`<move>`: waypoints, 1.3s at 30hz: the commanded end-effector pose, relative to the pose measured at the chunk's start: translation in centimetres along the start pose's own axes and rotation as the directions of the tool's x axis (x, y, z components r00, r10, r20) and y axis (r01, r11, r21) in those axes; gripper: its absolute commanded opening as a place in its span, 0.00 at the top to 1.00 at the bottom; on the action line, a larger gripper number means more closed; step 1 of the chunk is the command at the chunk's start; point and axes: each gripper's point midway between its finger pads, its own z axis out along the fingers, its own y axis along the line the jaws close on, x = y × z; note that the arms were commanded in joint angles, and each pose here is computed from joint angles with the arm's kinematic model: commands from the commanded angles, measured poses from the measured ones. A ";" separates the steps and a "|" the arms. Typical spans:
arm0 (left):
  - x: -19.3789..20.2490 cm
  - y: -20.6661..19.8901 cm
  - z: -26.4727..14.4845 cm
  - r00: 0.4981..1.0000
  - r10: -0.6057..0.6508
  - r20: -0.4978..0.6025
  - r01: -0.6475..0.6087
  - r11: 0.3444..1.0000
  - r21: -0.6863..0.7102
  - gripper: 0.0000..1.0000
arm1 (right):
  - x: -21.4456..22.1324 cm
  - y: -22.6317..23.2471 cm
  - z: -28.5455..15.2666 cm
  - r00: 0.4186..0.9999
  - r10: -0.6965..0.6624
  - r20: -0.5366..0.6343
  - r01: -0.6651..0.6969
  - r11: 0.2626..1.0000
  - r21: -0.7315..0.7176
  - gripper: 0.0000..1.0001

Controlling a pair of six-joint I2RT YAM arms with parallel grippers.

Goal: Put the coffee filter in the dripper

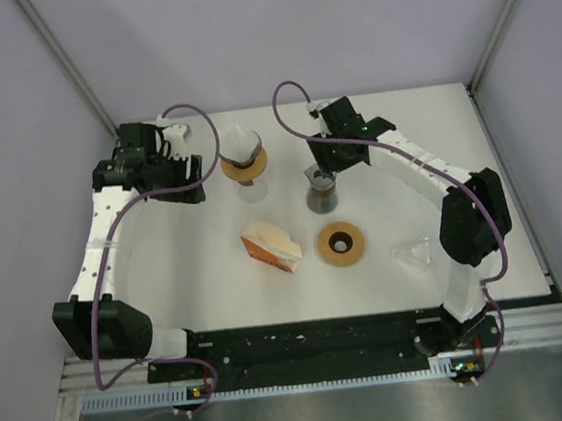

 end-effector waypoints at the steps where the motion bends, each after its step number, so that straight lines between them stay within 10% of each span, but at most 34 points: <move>1: -1.0 -0.3 -1.6 0.998 0.024 0.059 -0.025 1.000 0.006 0.29 | -4.4 -0.6 -7.1 0.981 0.044 0.188 -0.046 0.999 0.010 0.37; 19: -1.8 -1.1 -2.7 0.996 0.021 0.087 -0.024 0.999 0.038 0.29 | 11.9 -2.3 -5.3 0.937 0.339 -0.079 -0.333 0.940 0.076 0.27; 39: -1.0 -1.0 -2.6 0.996 0.031 0.082 -0.035 0.999 0.040 0.13 | 18.2 2.2 -0.2 0.925 0.271 -0.267 -0.270 0.962 0.039 0.33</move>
